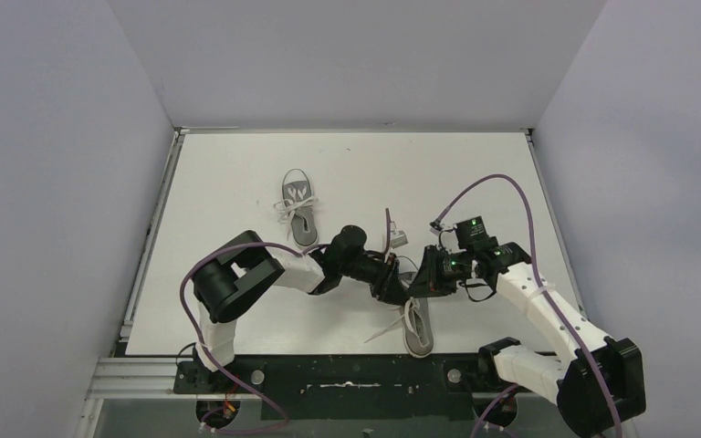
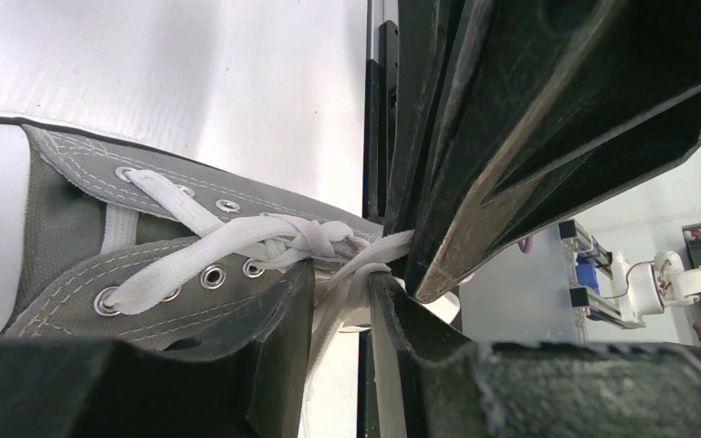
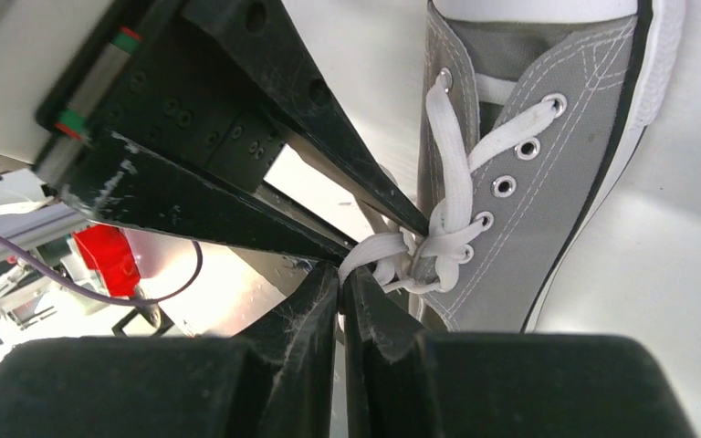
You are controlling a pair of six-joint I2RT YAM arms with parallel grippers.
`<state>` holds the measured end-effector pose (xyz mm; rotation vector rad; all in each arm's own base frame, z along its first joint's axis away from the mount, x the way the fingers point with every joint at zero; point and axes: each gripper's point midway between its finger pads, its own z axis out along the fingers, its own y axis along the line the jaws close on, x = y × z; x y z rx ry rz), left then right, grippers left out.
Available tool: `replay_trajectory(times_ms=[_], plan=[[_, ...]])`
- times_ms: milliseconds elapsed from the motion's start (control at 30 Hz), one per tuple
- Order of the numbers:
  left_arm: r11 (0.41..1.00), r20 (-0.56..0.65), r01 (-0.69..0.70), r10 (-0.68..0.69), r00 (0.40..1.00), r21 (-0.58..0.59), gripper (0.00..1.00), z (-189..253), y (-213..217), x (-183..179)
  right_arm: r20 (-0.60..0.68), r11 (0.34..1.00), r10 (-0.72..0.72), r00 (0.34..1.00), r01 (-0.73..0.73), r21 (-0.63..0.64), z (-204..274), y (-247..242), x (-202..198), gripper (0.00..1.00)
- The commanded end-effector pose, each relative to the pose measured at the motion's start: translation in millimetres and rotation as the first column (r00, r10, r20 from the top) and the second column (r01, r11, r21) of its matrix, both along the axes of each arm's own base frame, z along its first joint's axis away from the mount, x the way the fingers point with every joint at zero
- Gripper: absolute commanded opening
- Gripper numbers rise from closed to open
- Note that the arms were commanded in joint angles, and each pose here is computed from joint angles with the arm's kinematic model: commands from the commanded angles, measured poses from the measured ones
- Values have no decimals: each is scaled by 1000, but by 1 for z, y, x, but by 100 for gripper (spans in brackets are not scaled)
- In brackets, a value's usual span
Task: Tie the shoes
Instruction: Cross the shoelace with the shoelace.
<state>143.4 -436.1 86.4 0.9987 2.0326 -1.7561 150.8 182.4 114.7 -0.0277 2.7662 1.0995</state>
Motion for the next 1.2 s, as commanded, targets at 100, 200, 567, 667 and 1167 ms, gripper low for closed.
replay_trajectory(times_ms=[100,200,567,667,1167], plan=[[995,76,35,-28,997,-95,28,21,-13,-9,99,996,-25,995,17,84,21,19,12,8],[996,75,20,-13,997,-91,29,19,-16,-7,99,994,-19,995,8,111,23,27,10,8],[988,151,45,-22,988,-151,29,25,-18,-11,117,999,-22,993,16,50,25,23,9,9],[981,178,25,10,984,-194,30,28,-9,-18,135,995,-95,986,89,50,27,23,23,13],[964,393,-180,246,886,-197,33,42,-6,31,83,994,-25,996,16,108,27,29,-3,9]])
